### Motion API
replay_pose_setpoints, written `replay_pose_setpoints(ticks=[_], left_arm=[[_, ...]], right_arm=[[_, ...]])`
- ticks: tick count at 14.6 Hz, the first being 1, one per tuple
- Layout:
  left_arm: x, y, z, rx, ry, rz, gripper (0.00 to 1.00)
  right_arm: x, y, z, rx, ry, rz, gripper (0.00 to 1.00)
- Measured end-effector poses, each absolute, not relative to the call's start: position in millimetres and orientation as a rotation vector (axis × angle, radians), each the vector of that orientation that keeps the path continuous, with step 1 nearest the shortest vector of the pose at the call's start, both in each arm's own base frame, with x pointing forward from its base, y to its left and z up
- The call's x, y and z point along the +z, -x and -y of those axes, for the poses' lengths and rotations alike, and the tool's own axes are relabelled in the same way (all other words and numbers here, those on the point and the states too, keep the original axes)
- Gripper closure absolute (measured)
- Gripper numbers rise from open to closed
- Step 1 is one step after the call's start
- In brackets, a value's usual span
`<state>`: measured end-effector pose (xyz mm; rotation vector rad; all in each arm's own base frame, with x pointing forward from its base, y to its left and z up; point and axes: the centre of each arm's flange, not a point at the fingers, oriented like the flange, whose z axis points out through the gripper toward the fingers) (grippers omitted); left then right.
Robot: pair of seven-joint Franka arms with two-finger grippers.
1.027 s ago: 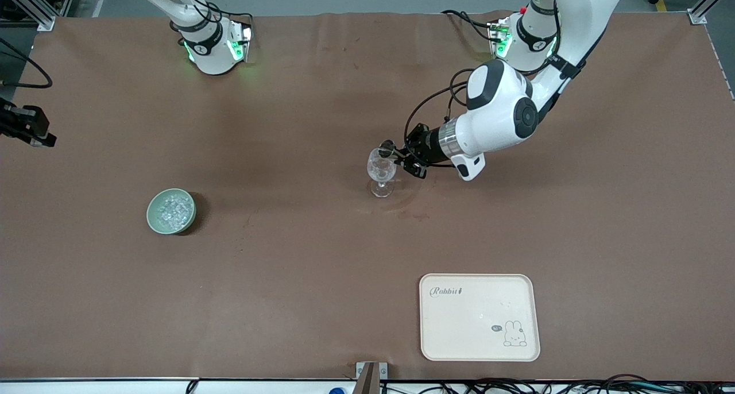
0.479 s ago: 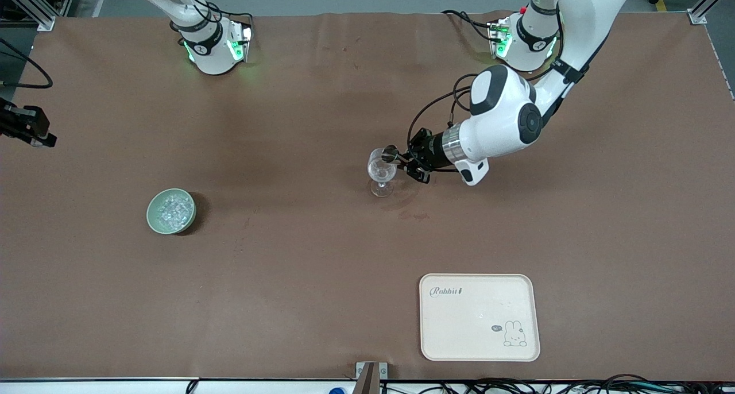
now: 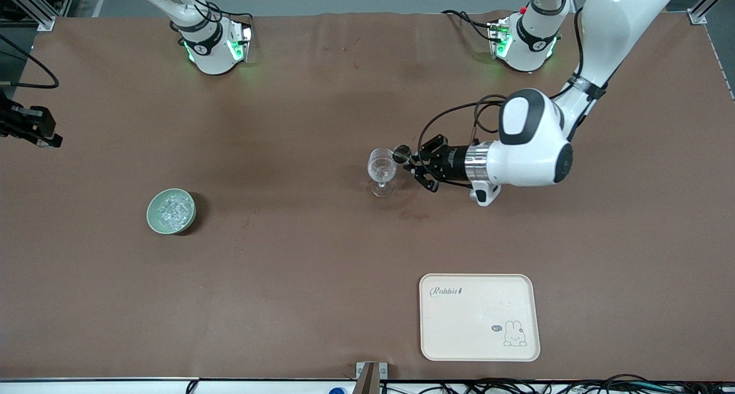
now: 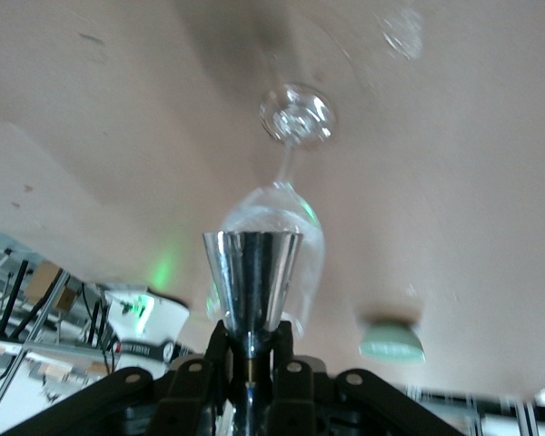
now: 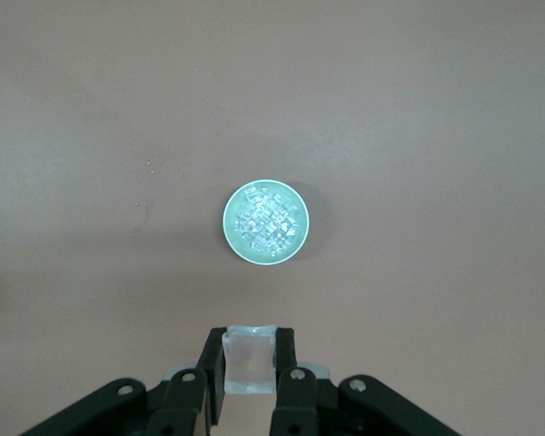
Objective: Pour wine and add ice with both arms
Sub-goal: 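Move the jigger toward the tray while the right gripper brings ice over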
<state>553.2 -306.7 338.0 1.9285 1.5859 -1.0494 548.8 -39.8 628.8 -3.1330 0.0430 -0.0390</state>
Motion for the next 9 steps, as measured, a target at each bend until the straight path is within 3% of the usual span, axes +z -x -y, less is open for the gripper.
replay_pose_setpoints(ticks=[4,9], left_arm=[[348,-596,265,-1.055,-1.799,-1.502,0.79],[328,-672,195,-1.038,-1.578,-1.481,0.79]], right_arm=[[629,-550,-34,-0.046,3.124,-0.118,0.75],[610,-543,-181,-0.083,3.102,-0.214,0.75]])
